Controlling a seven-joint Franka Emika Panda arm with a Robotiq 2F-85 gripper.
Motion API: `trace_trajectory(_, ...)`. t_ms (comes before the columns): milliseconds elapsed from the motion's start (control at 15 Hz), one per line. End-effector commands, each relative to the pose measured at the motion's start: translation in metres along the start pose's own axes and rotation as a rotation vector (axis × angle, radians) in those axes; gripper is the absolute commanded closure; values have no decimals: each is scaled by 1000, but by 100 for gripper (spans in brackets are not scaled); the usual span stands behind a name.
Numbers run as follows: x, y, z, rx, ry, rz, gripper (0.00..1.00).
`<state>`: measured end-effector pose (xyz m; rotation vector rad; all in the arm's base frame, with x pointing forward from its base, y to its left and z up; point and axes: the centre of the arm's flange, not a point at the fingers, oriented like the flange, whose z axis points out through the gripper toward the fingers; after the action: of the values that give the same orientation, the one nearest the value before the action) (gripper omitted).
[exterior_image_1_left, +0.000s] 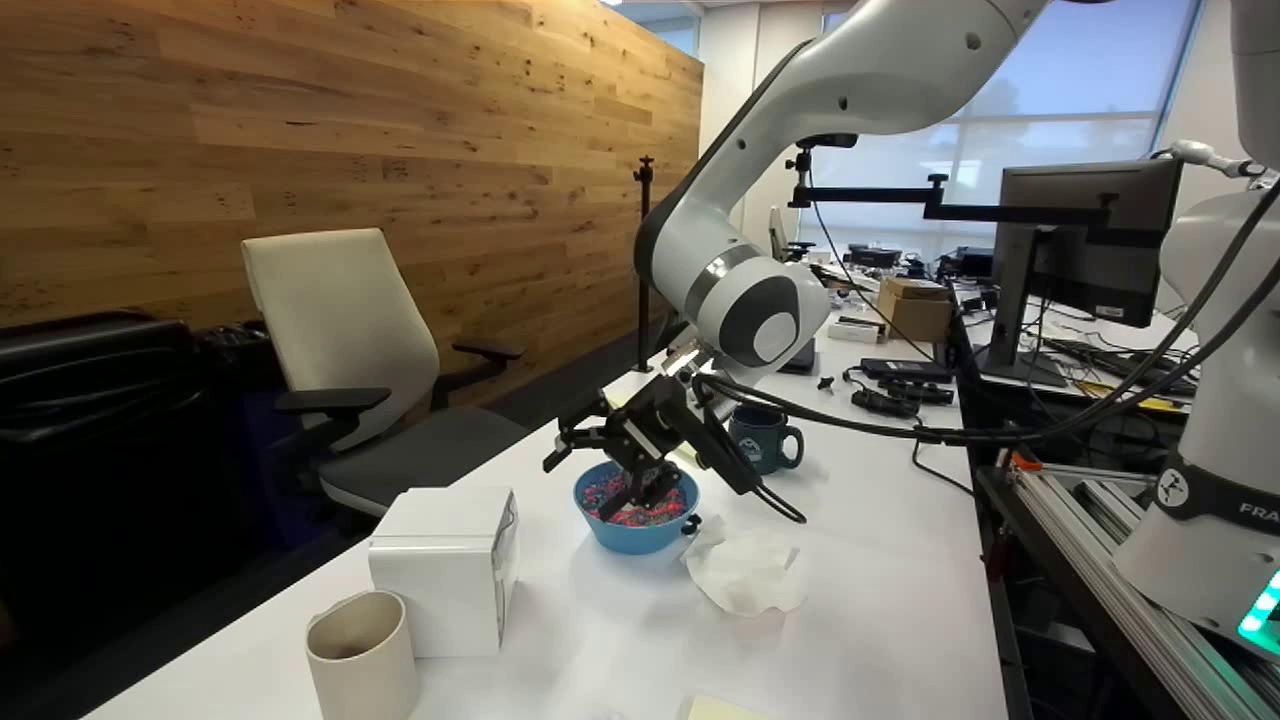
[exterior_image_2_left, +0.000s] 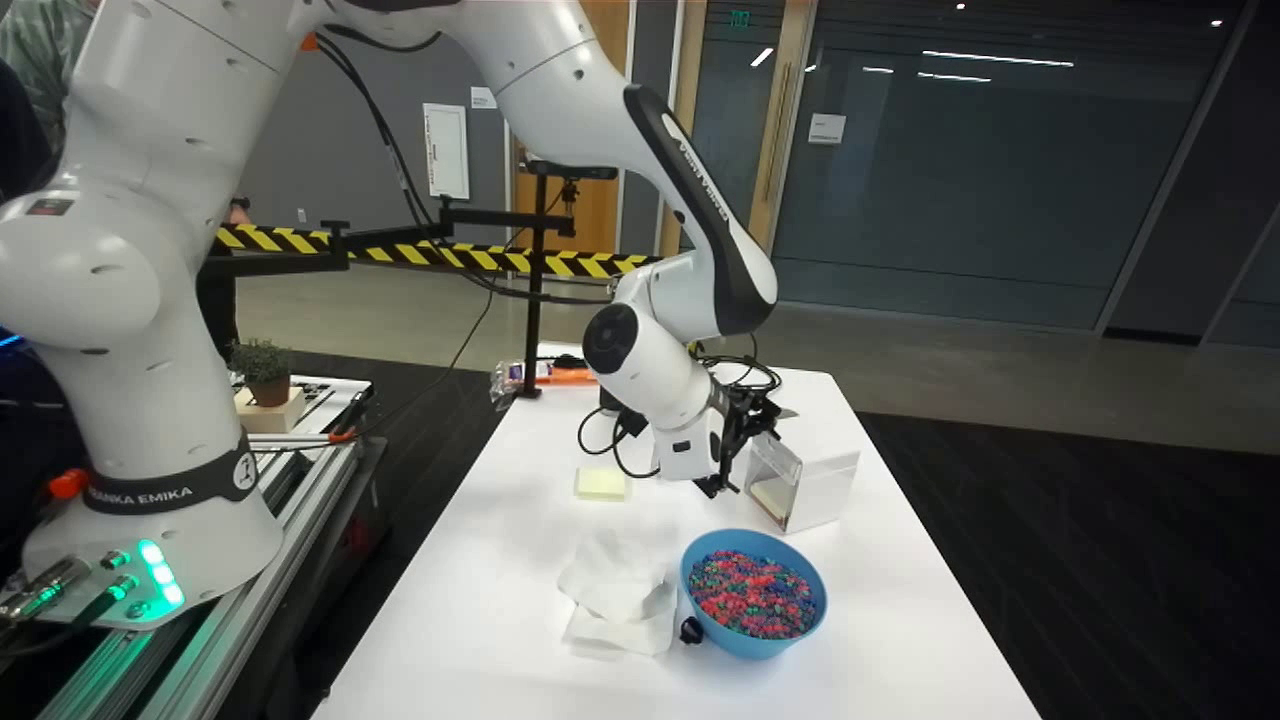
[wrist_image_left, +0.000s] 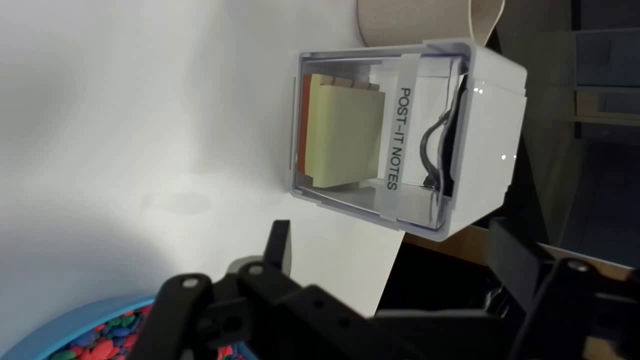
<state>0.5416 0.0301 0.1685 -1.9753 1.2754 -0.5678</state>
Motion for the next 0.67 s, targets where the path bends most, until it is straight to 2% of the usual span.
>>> trace_trajectory(0, -9, 7, -15, -4, -39, -45, 0)
trace_trajectory(333, -28, 18, -7, -27, -71, -76, 0)
trace_trajectory(600, -50, 13, 6, -21, -91, -89, 0)
